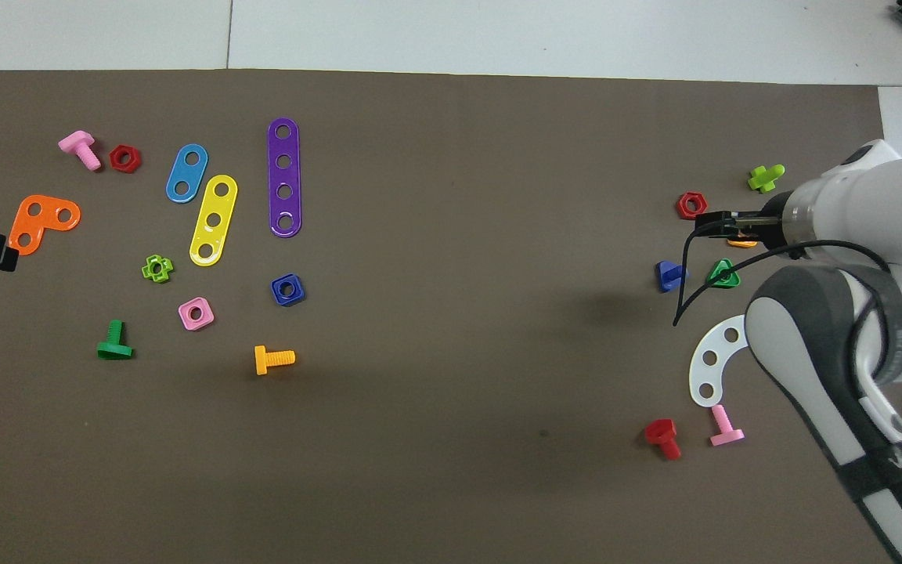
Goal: Unscrew and place screws in storage area
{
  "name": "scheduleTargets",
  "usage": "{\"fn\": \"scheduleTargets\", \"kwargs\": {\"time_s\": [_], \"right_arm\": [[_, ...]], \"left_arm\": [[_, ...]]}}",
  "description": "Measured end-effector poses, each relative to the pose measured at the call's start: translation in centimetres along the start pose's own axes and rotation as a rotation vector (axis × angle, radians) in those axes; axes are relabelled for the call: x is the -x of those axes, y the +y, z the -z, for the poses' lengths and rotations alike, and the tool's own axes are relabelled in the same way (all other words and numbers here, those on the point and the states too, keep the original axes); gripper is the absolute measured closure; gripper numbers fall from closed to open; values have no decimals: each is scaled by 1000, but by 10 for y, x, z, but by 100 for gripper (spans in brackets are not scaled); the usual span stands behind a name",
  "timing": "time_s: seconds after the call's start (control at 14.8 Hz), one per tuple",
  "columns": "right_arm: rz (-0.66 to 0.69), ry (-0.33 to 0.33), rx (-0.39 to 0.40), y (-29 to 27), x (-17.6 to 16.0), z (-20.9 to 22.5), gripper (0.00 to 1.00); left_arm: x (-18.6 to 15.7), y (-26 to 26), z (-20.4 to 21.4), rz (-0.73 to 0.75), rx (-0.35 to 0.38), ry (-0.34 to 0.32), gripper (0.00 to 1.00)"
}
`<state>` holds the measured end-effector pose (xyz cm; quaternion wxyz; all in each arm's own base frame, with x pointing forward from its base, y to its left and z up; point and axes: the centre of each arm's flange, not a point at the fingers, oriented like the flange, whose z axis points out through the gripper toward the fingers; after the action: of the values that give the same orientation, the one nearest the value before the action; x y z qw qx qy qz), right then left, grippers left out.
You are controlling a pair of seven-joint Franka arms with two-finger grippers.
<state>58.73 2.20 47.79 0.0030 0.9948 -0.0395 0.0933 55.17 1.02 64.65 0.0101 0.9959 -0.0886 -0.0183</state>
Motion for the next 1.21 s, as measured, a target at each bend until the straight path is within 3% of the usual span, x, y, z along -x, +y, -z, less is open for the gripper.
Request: {"fn": "scheduleTargets", "kwargs": {"time_s": [0.61, 1.21], "right_arm": [[-35, -41, 14, 18, -15, 136, 0], [-27, -160, 27, 16, 15, 167, 0]], "left_arm": [[0, 5, 1, -9, 0, 1, 0], [0, 6, -4, -11, 1, -8, 0]]}}
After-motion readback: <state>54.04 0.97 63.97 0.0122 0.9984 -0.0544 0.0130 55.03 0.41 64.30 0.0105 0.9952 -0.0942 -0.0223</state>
